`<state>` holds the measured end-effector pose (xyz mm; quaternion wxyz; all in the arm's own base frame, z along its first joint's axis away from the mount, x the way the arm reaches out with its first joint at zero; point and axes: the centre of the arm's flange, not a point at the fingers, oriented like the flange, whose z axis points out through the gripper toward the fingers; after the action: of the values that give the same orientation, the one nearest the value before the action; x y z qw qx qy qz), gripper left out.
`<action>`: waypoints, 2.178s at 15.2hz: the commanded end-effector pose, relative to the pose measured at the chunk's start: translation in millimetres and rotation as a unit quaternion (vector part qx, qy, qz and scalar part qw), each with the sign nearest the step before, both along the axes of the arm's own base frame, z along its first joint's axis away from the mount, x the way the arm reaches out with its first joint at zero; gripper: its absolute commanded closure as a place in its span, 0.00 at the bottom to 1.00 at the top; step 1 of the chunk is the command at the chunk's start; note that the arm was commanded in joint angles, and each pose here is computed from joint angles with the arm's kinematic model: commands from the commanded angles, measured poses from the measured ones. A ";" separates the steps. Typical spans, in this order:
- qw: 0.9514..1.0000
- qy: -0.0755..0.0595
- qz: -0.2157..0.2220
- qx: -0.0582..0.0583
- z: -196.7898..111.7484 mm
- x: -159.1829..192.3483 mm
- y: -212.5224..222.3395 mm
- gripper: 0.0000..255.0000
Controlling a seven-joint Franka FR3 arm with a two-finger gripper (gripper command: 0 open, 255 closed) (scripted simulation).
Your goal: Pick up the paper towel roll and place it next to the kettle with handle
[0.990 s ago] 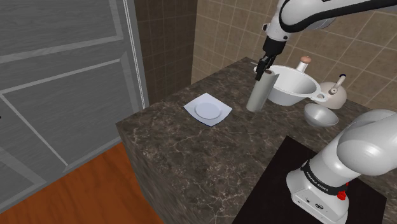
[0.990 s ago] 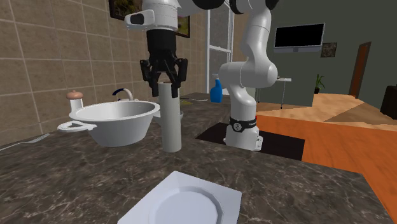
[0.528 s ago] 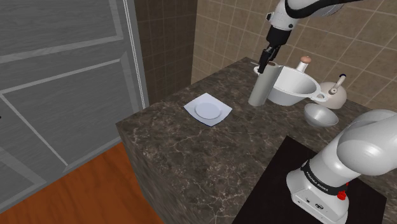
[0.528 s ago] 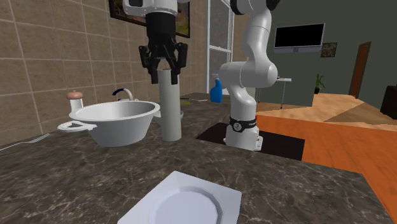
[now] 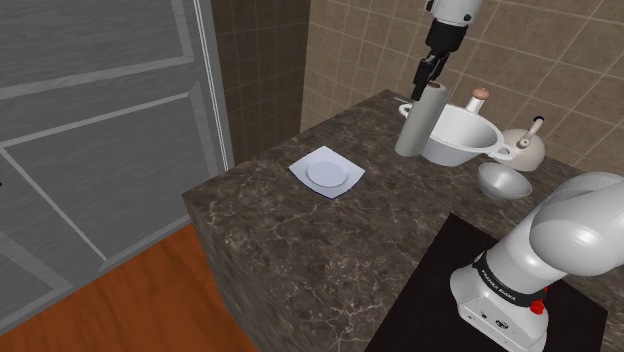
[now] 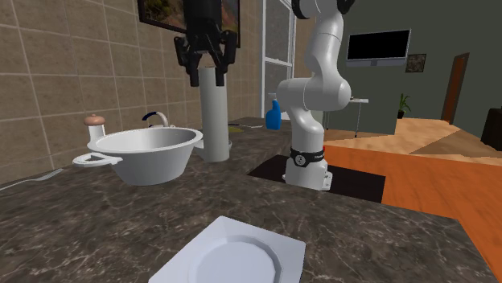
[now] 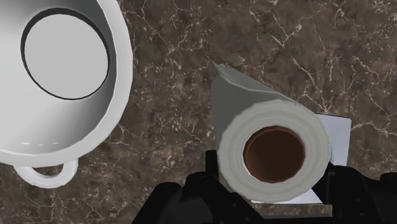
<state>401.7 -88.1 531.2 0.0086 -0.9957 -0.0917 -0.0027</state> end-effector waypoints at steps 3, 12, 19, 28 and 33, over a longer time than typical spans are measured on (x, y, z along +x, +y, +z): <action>1.000 0.000 0.000 0.000 21.1 -0.1 -0.7 1.00; 1.000 0.000 0.000 0.000 68.6 -0.1 -0.7 1.00; 1.000 0.000 0.000 0.000 105.6 -0.1 -0.7 1.00; 1.000 0.000 0.000 0.000 153.1 -0.1 -0.7 1.00; 1.000 0.000 0.000 0.000 154.6 -30.9 -43.5 1.00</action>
<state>378.9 -119.8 685.4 0.0083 -0.9958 -0.0913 -0.0028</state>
